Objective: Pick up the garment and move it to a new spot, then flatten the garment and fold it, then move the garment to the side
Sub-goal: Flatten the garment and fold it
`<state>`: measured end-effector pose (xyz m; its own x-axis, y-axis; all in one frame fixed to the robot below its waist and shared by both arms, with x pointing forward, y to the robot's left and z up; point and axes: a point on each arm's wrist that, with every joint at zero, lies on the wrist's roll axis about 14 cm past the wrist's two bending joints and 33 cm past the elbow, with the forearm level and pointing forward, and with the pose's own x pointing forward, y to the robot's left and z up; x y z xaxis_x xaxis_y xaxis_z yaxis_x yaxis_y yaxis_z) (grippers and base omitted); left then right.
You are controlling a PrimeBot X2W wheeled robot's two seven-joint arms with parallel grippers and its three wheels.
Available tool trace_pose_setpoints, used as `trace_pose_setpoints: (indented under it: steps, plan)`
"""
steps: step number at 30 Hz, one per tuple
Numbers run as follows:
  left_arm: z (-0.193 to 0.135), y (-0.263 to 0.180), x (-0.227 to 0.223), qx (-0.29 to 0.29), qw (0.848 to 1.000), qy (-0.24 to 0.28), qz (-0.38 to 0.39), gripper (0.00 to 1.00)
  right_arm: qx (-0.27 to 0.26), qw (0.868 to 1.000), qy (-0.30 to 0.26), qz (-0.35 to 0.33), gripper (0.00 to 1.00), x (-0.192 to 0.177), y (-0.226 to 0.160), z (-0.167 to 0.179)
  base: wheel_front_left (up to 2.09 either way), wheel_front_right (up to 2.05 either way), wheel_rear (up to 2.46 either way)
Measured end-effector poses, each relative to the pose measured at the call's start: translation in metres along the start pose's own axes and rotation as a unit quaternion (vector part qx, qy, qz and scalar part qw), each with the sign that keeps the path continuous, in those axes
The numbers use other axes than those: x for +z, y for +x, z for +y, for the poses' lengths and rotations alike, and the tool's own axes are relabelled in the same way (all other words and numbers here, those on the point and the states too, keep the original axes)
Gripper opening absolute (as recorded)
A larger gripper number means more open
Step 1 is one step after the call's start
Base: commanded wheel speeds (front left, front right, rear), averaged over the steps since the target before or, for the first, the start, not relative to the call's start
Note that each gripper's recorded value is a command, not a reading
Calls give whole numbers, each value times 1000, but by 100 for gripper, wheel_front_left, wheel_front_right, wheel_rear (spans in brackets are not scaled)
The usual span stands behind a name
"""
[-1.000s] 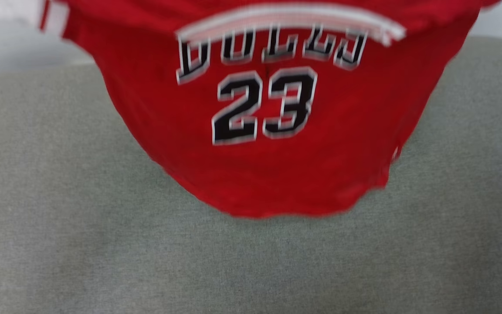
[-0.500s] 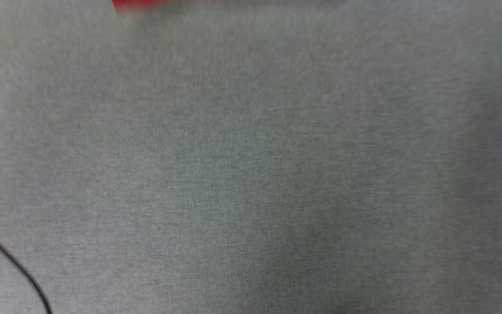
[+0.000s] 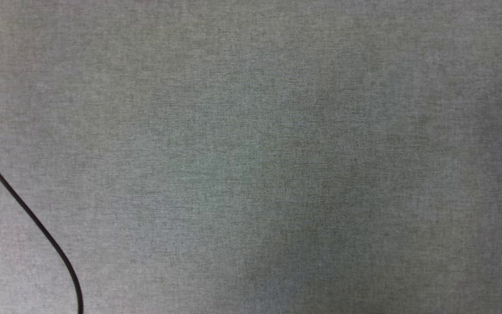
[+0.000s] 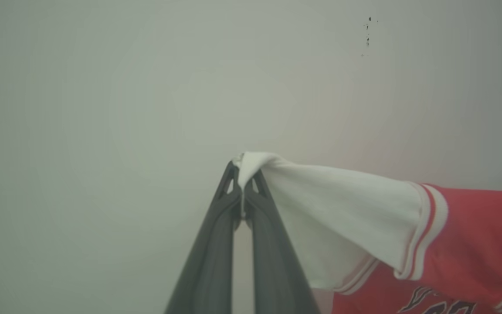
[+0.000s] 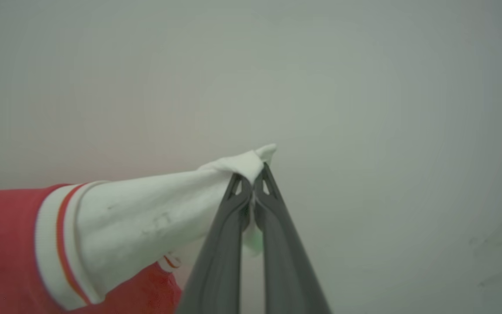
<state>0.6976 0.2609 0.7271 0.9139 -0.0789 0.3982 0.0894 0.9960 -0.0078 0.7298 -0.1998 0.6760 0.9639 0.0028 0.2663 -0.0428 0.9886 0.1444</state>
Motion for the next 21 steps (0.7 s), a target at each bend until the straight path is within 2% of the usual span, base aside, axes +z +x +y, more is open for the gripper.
trace_pose_setpoints:
  steps: [4,9,15,21]
  plan:
    - [-1,-12,-39,-2,999,-2,40,0,-2,999,-2,53,0,-48,-8,-2,0,0,0]
    - [-9,-49,-97,-11,994,-10,108,0,1,992,4,126,0,-95,-32,-1,0,0,0]
    - [-11,-115,-145,-11,981,-15,193,0,4,971,-5,240,0,-146,-83,-5,0,0,0]
    - [-12,-185,-162,-14,963,5,270,0,8,950,-15,312,0,-161,-137,-12,0,0,0]
